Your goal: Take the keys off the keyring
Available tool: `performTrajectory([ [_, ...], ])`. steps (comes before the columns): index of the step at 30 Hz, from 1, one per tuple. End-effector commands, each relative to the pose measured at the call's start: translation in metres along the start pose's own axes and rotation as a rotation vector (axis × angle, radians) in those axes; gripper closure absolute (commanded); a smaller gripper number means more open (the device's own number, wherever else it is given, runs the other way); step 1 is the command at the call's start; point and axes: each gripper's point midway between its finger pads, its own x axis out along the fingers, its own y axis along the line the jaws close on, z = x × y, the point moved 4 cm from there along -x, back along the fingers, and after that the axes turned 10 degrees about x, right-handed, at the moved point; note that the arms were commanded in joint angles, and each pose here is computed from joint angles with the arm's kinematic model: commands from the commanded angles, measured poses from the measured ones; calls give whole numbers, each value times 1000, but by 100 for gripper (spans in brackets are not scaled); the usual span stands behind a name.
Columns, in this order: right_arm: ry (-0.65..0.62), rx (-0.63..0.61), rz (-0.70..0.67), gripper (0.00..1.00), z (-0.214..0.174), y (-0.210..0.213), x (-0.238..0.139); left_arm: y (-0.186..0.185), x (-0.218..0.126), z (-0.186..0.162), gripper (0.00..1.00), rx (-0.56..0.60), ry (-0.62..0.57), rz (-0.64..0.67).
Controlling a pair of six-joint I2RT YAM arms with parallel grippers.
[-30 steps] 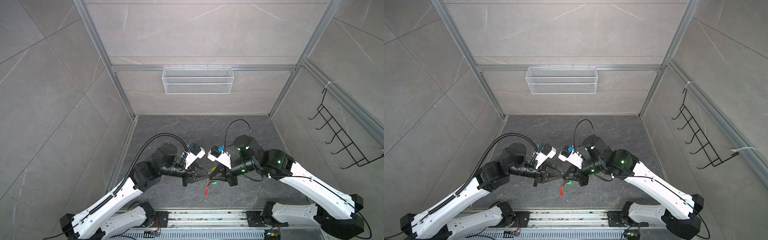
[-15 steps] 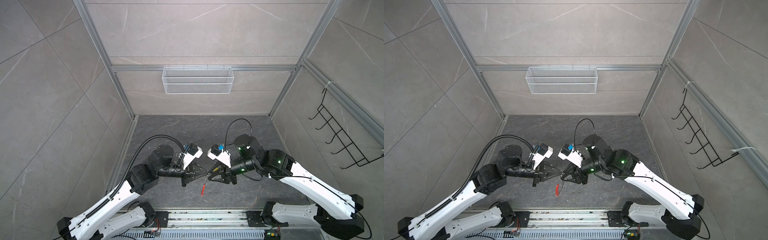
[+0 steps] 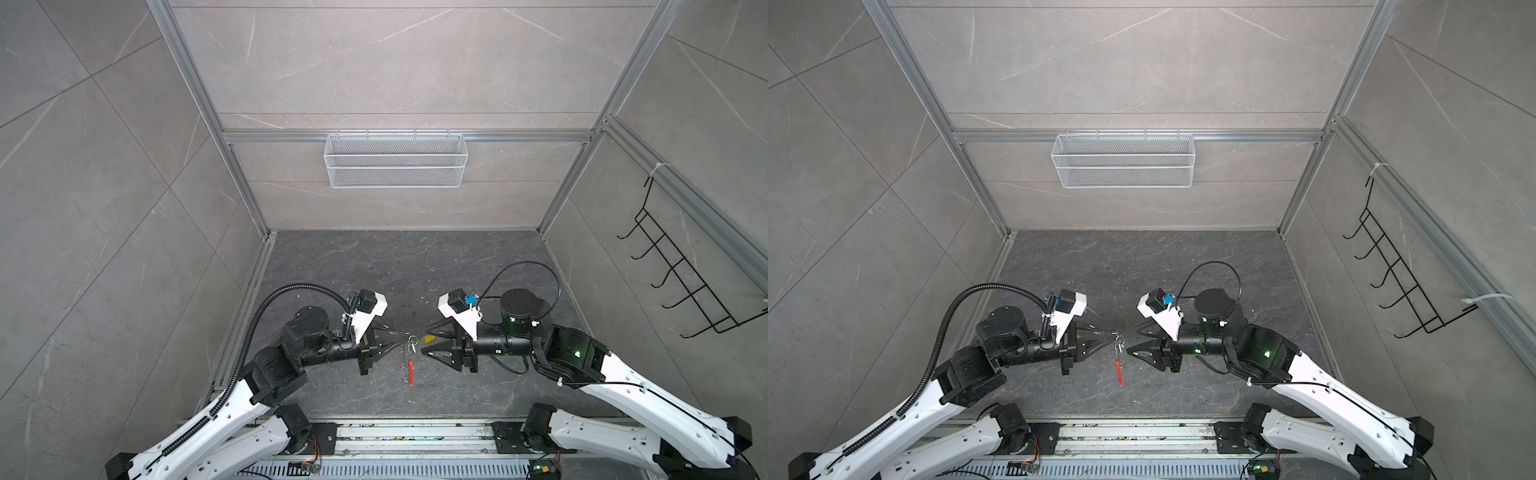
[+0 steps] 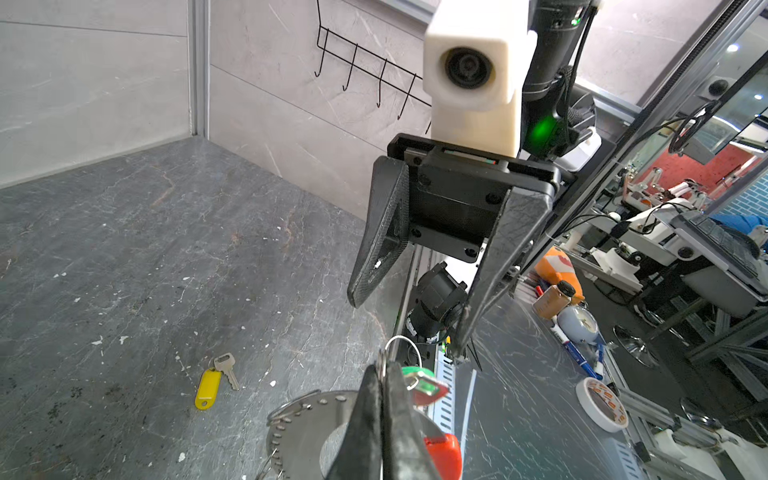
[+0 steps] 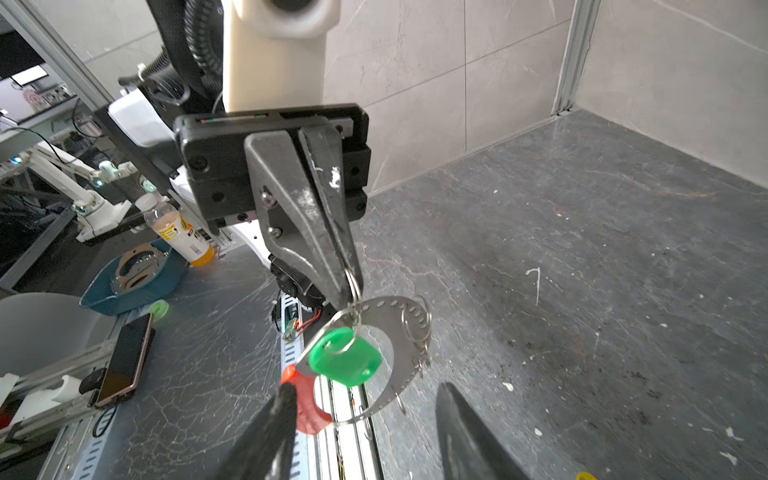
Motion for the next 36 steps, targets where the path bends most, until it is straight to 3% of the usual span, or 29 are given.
performTrajectory([
  [1,-51,-2,39,44,11,4,6,0,-3,21,100,29,-96,18],
  [9,-45,9,23,44,7,0,17,3,-2,22,100,20,-110,36],
  [17,-125,32,-21,47,16,-1,9,7,-3,21,100,25,-112,66],
  [23,-233,188,-105,59,31,-12,1,17,-8,21,100,17,-133,155],
  [29,-301,406,-150,62,31,-28,8,31,-13,18,100,4,-157,270],
  [36,-303,465,-97,62,34,-21,30,40,-13,16,100,-5,-166,326],
])
